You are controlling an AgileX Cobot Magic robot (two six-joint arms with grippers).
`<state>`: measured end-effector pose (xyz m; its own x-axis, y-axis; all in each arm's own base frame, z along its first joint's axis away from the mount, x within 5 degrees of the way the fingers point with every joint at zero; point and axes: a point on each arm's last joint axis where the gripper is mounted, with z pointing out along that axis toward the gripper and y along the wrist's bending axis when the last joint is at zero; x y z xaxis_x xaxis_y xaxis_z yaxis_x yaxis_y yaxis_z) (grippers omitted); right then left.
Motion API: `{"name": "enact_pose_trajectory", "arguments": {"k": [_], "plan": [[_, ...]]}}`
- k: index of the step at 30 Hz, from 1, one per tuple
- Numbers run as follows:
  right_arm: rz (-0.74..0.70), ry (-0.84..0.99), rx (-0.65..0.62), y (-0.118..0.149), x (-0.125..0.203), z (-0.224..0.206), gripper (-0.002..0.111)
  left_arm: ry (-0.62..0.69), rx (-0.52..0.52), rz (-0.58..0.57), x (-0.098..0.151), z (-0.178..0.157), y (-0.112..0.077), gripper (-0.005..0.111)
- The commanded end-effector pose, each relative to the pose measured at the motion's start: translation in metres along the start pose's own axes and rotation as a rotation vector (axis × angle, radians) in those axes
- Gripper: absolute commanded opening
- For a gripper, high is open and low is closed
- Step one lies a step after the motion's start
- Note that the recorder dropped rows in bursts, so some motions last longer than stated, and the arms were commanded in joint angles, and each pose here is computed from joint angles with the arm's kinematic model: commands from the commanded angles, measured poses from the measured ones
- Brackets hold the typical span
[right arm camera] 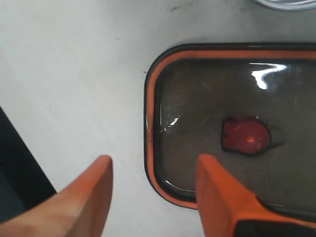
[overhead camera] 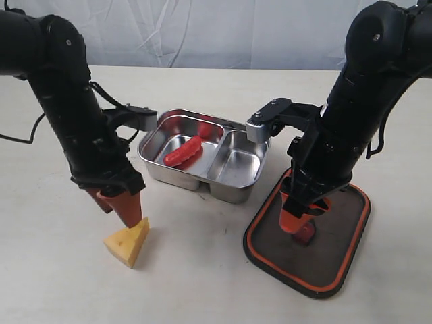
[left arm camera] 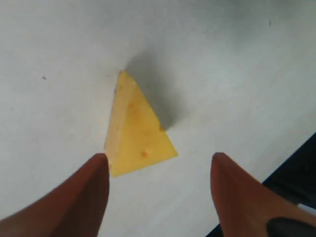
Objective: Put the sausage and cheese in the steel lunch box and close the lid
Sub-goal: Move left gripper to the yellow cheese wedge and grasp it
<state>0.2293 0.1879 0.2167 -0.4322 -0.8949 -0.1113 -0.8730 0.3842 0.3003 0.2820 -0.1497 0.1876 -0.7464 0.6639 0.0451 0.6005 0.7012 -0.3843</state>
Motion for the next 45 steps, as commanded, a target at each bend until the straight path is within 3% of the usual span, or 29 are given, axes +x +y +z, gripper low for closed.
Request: {"name": "enact_pose_trajectory", "arguments": {"k": [1, 16, 31, 42, 45], "plan": [[-0.004, -0.01, 0.009, 0.001, 0.0, -0.004, 0.05, -0.02, 0.027, -0.046, 0.006, 0.012, -0.001, 0.057], [-0.004, -0.011, 0.01, 0.001, 0.0, -0.004, 0.05, -0.148, -0.027, -0.074, -0.002, 0.02, 0.005, 0.057], [-0.004, -0.013, 0.012, 0.001, 0.0, -0.004, 0.05, -0.061, -0.065, -0.015, -0.003, 0.056, -0.002, 0.057], [-0.004, -0.013, 0.012, 0.001, 0.0, -0.004, 0.05, -0.021, -0.108, -0.002, 0.003, 0.078, 0.004, 0.057], [-0.004, -0.013, 0.012, 0.001, 0.0, -0.004, 0.05, 0.003, -0.102, 0.001, 0.005, 0.078, 0.004, 0.052]]}}
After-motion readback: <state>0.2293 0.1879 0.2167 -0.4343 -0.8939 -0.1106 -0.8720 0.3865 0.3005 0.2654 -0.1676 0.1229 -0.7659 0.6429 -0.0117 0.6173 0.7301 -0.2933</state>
